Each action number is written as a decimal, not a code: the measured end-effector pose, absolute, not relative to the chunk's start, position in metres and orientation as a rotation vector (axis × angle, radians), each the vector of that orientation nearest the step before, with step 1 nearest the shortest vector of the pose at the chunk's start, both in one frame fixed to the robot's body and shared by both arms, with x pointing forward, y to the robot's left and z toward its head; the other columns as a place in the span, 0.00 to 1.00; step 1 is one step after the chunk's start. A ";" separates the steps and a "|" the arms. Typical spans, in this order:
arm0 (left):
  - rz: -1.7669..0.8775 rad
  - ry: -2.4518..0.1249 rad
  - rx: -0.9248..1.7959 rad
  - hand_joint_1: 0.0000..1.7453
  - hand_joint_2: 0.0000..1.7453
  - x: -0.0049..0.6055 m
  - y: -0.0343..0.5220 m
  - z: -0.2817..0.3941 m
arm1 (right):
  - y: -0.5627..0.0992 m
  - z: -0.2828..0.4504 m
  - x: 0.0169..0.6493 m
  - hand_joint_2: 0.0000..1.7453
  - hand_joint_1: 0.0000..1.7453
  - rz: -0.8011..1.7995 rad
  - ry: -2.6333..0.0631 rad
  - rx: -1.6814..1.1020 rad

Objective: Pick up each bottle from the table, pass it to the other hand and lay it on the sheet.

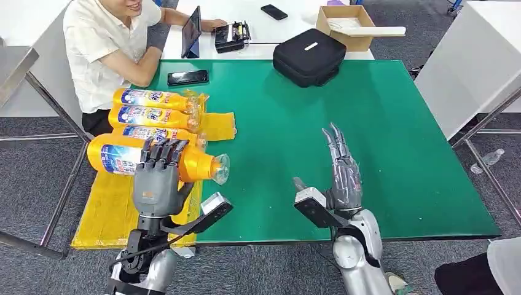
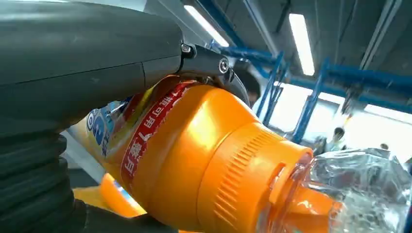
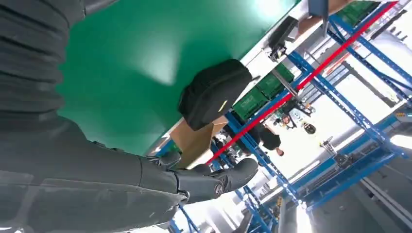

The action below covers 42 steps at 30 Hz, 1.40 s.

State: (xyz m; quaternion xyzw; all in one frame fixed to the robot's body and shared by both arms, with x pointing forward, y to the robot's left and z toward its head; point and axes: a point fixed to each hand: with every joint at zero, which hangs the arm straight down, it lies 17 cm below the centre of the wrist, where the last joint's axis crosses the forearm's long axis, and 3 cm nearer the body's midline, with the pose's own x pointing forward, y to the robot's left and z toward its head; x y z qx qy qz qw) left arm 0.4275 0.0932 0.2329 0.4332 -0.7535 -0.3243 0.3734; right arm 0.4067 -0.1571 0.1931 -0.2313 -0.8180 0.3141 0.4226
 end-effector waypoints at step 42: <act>-1.137 -1.302 0.960 0.85 1.00 0.492 0.128 0.049 | -0.175 0.171 0.401 1.00 0.00 0.645 -2.061 -0.431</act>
